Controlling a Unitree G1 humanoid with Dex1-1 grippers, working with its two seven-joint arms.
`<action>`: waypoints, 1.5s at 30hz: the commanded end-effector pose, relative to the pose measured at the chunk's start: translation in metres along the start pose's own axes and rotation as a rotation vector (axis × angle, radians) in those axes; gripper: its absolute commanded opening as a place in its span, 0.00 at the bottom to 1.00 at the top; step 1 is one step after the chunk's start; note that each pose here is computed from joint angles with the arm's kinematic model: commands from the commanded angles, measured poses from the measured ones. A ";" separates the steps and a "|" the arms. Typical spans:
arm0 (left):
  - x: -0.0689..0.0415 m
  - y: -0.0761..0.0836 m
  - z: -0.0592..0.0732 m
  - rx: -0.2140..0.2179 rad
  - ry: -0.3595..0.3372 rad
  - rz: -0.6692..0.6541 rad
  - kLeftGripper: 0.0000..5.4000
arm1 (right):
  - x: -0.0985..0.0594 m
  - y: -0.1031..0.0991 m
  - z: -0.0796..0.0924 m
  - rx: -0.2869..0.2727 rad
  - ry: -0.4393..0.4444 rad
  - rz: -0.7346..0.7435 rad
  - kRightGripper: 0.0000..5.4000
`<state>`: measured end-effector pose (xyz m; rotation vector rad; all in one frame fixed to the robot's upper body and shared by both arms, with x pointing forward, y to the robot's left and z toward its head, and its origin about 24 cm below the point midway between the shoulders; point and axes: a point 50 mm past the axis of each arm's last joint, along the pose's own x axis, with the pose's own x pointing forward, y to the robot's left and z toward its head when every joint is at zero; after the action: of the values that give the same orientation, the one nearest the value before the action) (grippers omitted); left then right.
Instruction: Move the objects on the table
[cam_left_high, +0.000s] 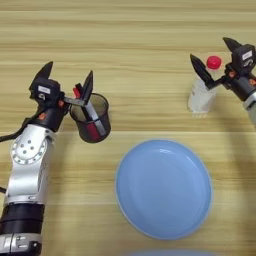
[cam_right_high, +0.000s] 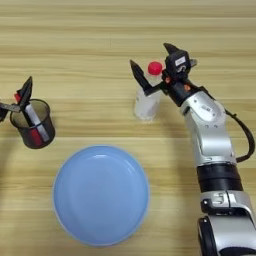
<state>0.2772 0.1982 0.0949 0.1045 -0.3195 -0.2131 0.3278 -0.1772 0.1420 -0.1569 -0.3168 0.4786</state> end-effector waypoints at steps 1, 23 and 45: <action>0.002 0.000 0.001 0.001 -0.011 -0.011 1.00 | 0.002 0.001 0.020 -0.027 -0.105 -0.009 1.00; -0.011 -0.004 0.002 -0.116 0.021 -0.089 1.00 | -0.051 0.032 0.027 -0.155 -0.225 -0.062 1.00; -0.072 0.000 -0.009 -0.106 0.237 -0.198 1.00 | -0.046 0.036 0.016 -0.239 -0.226 -0.068 1.00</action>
<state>0.2154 0.2141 0.0645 0.0297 -0.0779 -0.3856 0.2662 -0.1673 0.1342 -0.3065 -0.5836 0.3881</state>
